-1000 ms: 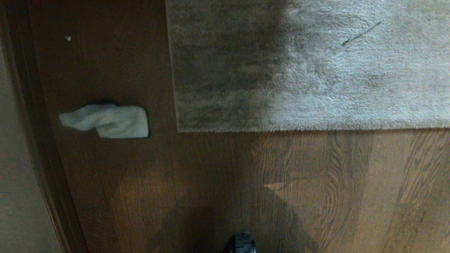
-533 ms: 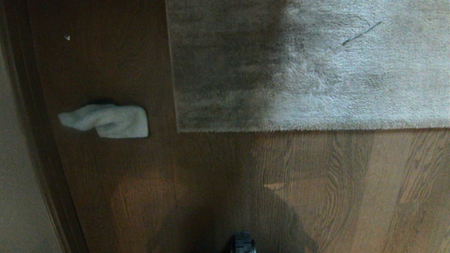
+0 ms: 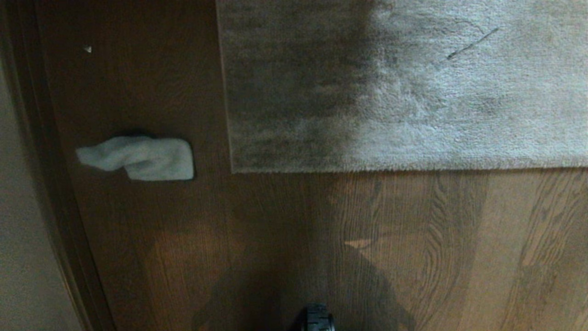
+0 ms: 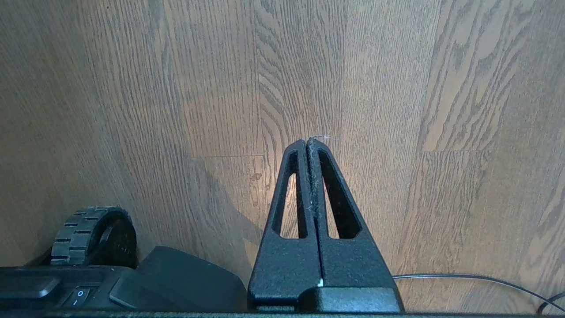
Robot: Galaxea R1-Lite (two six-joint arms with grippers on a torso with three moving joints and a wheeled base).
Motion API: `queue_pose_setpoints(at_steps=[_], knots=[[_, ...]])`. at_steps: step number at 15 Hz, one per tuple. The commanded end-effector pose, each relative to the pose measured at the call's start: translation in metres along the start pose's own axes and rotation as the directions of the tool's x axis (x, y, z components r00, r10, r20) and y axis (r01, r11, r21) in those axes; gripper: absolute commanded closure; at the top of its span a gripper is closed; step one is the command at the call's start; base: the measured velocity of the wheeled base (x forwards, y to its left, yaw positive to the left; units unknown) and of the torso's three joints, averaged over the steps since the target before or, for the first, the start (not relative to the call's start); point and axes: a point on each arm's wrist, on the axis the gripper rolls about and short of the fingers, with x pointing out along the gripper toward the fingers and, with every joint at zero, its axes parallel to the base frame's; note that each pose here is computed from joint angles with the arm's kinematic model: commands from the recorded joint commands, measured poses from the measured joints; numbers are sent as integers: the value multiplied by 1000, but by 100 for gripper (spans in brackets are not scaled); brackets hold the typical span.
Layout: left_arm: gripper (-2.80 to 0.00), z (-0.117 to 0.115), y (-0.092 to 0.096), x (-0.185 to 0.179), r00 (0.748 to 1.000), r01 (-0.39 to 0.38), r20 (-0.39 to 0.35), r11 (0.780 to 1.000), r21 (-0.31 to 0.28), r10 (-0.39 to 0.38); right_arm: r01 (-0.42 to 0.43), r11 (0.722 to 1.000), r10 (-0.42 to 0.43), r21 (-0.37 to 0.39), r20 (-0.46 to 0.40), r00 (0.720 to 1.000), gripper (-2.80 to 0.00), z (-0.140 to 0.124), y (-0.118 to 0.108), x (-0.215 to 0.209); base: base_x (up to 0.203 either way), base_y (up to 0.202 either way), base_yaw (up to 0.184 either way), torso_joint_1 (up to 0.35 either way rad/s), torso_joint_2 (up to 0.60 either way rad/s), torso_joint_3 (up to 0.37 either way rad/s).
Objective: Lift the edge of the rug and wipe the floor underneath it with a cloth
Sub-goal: Pick up the rag
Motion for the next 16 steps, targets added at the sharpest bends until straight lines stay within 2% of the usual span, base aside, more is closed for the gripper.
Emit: queue_pose_setpoints(at_steps=[1, 16], knots=[[0, 0, 0, 0, 1000, 1, -1, 1000, -2, -1, 0, 1000, 0, 0, 1, 1000, 0, 0, 0, 0, 0, 0, 0, 0, 0, 0], [0, 0, 0, 0, 1000, 7, -2, 1000, 2, -7, 0, 1000, 0, 0, 1, 1000, 0, 0, 0, 0, 0, 0, 0, 0, 0, 0]])
